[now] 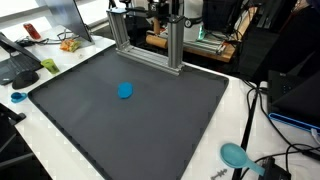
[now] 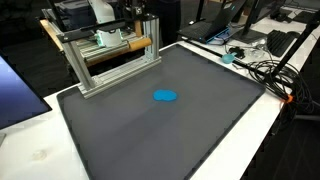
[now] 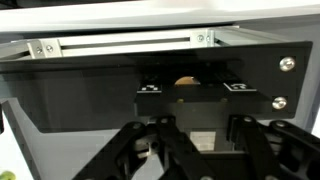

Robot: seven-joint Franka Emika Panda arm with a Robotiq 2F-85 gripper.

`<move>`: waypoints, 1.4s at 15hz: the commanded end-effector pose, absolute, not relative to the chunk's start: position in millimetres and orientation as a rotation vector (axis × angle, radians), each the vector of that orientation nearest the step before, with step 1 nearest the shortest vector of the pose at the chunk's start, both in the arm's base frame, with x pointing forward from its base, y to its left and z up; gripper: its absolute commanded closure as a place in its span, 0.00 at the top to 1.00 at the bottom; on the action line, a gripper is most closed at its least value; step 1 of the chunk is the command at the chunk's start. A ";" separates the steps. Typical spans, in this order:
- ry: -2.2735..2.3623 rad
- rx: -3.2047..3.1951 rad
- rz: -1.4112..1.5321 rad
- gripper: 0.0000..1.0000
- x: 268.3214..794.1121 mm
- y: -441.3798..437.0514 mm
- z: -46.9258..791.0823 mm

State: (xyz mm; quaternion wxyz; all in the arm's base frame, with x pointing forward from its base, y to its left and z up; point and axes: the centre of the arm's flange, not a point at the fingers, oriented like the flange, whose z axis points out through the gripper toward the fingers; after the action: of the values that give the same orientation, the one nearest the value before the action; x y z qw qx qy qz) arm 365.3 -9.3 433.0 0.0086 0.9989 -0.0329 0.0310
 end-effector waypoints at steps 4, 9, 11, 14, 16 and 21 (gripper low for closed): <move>-0.003 3.091 0.059 0.23 346.8 -1.1 432.5; 0.066 3.115 -0.023 0.23 344.6 -3.1 430.8; 0.056 3.127 -0.002 0.73 346.9 -3.5 431.1; 0.009 3.119 0.073 0.92 352.2 -2.8 435.5; -0.009 3.115 0.104 1.00 353.7 -3.2 439.2; -0.107 3.070 0.285 1.00 363.8 -1.8 454.6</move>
State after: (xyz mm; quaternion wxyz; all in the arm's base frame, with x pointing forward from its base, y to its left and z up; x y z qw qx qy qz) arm 364.0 -5.1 443.0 0.0203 0.9981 -0.0158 0.0555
